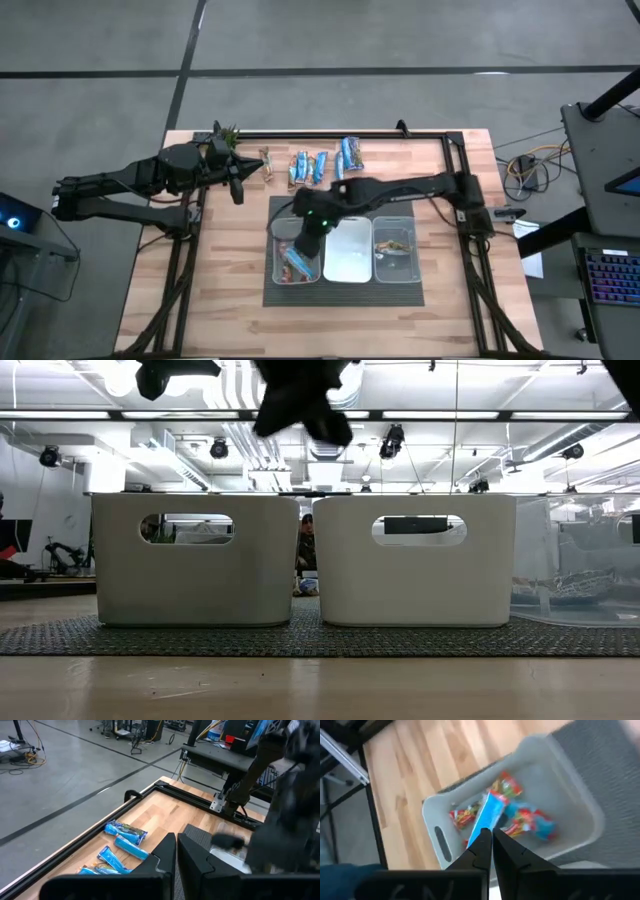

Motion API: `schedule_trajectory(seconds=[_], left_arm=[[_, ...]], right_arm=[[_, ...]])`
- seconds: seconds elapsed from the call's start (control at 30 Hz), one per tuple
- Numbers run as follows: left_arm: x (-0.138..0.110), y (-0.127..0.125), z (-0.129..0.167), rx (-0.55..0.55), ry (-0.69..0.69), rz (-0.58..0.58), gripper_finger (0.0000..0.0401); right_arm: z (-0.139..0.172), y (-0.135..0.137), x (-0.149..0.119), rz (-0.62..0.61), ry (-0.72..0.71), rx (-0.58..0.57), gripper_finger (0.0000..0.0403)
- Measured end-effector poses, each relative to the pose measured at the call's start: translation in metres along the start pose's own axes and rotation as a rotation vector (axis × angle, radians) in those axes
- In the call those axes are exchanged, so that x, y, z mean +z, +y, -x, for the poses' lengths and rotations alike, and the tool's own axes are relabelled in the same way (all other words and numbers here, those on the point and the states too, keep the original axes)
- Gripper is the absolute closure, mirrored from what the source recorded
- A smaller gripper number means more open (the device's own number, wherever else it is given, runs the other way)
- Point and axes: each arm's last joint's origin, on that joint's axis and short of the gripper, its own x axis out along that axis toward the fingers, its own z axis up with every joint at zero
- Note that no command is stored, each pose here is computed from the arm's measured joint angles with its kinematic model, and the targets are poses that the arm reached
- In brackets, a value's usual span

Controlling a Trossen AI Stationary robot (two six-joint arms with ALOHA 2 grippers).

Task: Pick and place Granola Bars by type
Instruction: Put the orange granola bar into the transparent bin

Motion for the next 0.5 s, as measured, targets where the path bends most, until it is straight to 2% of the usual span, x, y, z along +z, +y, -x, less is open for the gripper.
schedule_trajectory(seconds=[0.23,0.5], left_arm=[[0.000,0.000,-0.001,0.001,0.004,0.011,0.0401],[0.000,0.000,-0.003,0.015,0.002,0.054,0.0401]], right_arm=[[0.080,-0.004,-0.006,0.050,-0.131,-0.182,0.0394],[0.178,-0.014,-0.026,0.070,-0.301,-0.218,0.0394]])
